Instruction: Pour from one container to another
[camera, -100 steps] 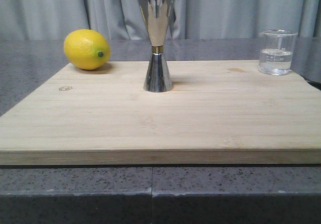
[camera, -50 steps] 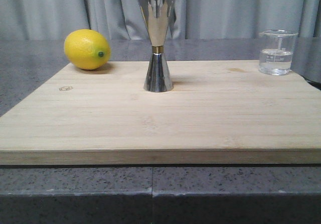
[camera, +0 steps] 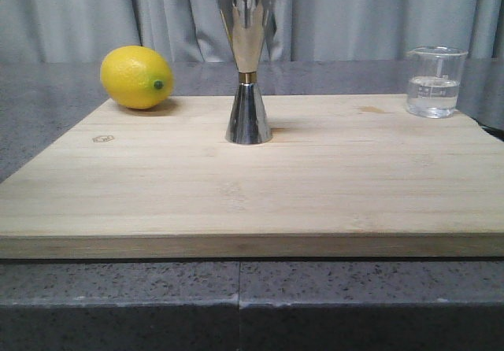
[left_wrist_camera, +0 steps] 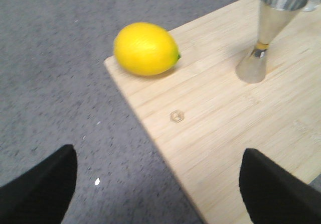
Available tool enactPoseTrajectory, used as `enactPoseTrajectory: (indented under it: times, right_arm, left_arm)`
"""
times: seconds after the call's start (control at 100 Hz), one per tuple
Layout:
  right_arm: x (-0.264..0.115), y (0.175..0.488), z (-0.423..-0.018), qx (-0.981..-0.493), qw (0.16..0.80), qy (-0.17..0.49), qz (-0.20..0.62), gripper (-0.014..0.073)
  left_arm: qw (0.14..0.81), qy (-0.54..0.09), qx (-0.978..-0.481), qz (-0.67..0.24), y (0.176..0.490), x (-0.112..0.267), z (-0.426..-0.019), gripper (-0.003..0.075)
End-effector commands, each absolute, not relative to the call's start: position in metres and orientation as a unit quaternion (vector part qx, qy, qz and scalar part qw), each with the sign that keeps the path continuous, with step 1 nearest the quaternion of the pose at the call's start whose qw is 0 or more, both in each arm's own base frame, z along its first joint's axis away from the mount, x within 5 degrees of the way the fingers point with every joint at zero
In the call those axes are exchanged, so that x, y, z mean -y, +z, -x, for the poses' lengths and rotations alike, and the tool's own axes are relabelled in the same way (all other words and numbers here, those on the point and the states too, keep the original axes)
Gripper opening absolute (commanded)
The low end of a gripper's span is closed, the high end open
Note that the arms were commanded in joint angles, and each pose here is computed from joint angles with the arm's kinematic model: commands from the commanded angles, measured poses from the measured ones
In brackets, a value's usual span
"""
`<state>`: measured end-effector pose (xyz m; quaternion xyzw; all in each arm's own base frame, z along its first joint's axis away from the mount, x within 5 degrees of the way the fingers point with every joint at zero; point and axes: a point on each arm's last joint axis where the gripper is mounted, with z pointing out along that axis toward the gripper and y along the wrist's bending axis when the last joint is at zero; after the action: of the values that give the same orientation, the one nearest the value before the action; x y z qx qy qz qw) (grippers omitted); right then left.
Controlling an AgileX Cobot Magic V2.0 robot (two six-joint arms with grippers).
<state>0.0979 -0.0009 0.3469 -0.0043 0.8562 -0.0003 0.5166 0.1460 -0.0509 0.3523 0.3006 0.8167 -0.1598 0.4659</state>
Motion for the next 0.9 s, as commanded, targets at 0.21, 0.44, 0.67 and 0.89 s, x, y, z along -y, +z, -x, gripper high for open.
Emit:
enactPoseTrajectory:
  times: [0.21, 0.44, 0.67, 0.89]
  right_arm:
    - [0.000, 0.370, -0.121, -0.848, 0.529, -0.001, 0.029, 0.0617]
    - [0.000, 0.364, -0.136, -0.861, 0.507, 0.008, 0.036, 0.0617]
    - [-0.002, 0.357, -0.153, -0.870, 0.490, 0.018, 0.048, 0.0617]
    - [-0.002, 0.358, -0.158, -0.863, 0.503, 0.020, 0.045, 0.0617]
  left_arm:
    - [0.536, -0.245, -0.734, -0.336, 0.346, 0.068, -0.190, 0.0610]
    - [0.542, -0.320, -0.689, -0.360, 0.323, 0.079, -0.210, 0.0610]
    - [0.529, -0.383, -0.651, -0.386, 0.307, 0.090, -0.225, 0.0610]
    - [0.531, -0.409, -0.622, -0.405, 0.287, 0.115, -0.239, 0.0610]
